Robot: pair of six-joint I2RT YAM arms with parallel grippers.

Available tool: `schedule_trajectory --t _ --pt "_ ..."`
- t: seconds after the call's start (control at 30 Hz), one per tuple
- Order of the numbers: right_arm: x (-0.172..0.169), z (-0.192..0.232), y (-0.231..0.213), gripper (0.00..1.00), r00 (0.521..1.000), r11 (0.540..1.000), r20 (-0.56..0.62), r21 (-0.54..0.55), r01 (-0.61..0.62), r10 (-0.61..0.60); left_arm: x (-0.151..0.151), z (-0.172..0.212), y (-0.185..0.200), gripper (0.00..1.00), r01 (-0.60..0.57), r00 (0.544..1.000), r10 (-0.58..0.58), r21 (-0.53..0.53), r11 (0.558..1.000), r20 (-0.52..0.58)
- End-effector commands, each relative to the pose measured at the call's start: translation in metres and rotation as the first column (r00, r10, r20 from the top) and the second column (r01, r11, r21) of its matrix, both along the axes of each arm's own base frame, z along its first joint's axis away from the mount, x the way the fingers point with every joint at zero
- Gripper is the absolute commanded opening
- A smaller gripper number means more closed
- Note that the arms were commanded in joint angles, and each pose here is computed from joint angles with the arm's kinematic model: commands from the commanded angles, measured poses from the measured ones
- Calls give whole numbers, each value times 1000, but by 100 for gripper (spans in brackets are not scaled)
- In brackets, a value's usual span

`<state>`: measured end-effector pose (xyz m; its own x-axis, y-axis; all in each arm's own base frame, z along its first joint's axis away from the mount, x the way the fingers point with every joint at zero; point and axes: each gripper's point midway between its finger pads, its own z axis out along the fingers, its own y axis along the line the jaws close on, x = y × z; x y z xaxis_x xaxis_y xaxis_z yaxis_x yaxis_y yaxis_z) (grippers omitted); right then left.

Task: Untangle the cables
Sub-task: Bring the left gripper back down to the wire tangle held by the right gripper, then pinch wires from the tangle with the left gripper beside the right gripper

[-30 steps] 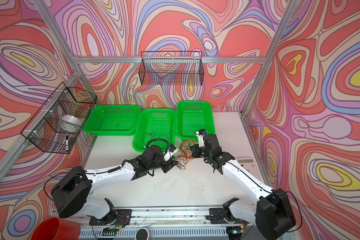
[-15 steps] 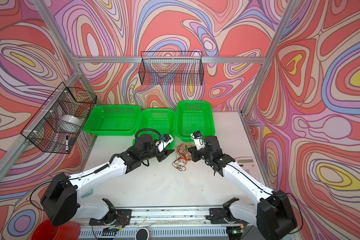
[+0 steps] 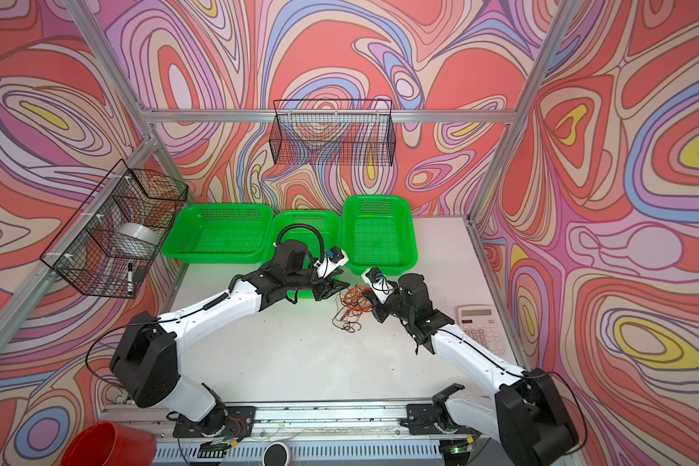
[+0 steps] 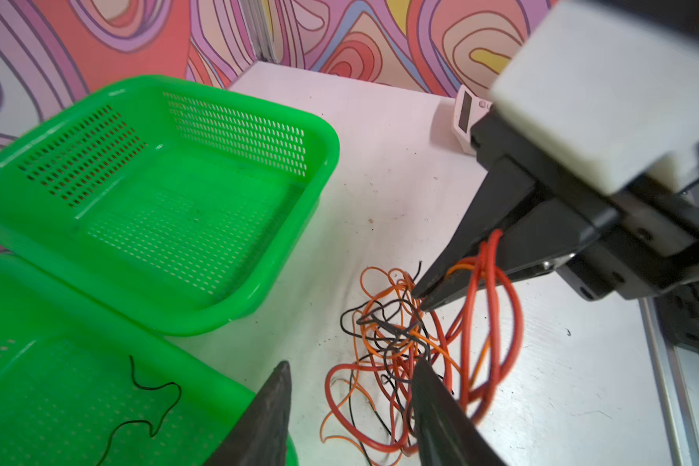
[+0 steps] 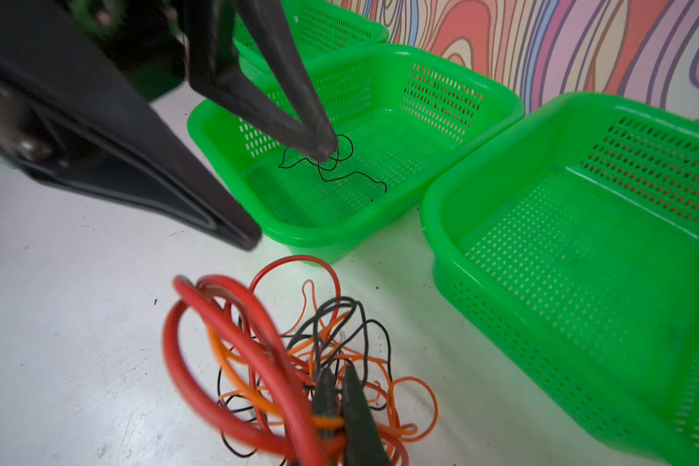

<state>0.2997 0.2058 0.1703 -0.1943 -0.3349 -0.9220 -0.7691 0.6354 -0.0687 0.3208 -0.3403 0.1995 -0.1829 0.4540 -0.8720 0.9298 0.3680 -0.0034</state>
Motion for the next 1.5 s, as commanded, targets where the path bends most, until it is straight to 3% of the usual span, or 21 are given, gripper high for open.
schedule_trajectory --t 0.0,0.33,0.53,0.7,0.87,1.07,1.33,1.47 --pt "-2 29 5 0 978 998 200 13 -59 55 -6 -1 -4 50 35 998 -36 -25 999 -56" --pt "7 38 2 0 961 999 278 43 -22 9 -19 -17 -7 51 32 988 -43 -73 997 -148" --pt "10 40 4 0 958 998 286 62 -21 2 -22 -20 -6 58 10 991 -20 -81 997 -131" --pt "10 38 7 0 961 996 275 79 -31 8 -23 -21 -13 57 -2 994 -7 -85 996 -108" --pt "9 36 -1 0 959 995 280 95 6 -32 -13 -16 4 55 -102 995 103 -59 993 14" --pt "-5 31 7 0 965 994 257 81 -72 49 -13 -15 31 56 -148 969 144 5 989 201" --pt "-20 30 20 0 961 978 222 85 -191 168 -6 -12 28 53 -64 913 9 120 991 407" --pt "-24 31 24 0 958 971 203 85 -225 204 -16 -4 15 51 57 837 -109 112 992 536"
